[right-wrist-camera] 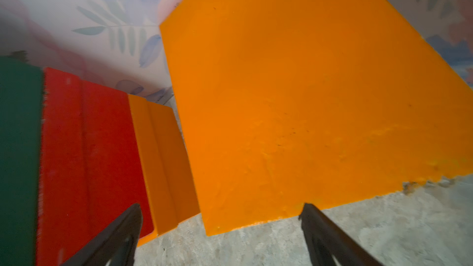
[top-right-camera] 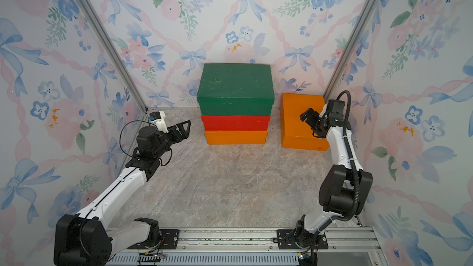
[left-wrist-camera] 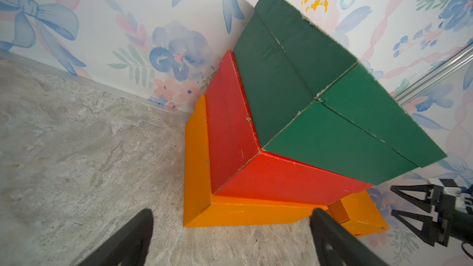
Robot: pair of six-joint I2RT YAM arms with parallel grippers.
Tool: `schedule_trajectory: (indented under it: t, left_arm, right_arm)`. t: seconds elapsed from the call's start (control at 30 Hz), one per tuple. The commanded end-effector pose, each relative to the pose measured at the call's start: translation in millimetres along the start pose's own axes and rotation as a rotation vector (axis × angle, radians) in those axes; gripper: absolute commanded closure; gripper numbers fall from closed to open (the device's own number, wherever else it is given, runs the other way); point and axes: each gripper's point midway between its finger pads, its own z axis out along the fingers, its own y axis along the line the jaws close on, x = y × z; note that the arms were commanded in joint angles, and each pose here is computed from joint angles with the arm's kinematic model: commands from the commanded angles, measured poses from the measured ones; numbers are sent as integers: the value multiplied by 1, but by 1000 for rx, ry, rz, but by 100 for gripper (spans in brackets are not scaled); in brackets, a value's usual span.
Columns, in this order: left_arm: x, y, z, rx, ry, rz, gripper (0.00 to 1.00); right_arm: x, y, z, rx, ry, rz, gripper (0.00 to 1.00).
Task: Stack the shoeboxes
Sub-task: Move the shoebox to the center of the board.
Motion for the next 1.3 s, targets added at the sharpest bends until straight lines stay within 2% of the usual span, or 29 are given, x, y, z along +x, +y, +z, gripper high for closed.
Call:
schedule_trajectory:
  t: [0.0,0.23,0.67,0.83,1.27]
  left_arm:
    - [-8,-13,-8,40,-73,-1,2]
    - [29,-9,-9,21,-13,37,2]
    - [31,-14,-15,39,-14,43,2]
    - [32,-15,-16,39,-17,45,2]
    - [32,-14,-21,33,-28,56,2]
  right_arm:
    - [11,-18,17,63,69,0,3]
    - [16,-26,37,98,110,-12,3]
    - [25,-32,52,146,152,-50,3]
    - [45,-30,57,173,180,-99,3]
    - [94,-48,61,198,250,-117,3]
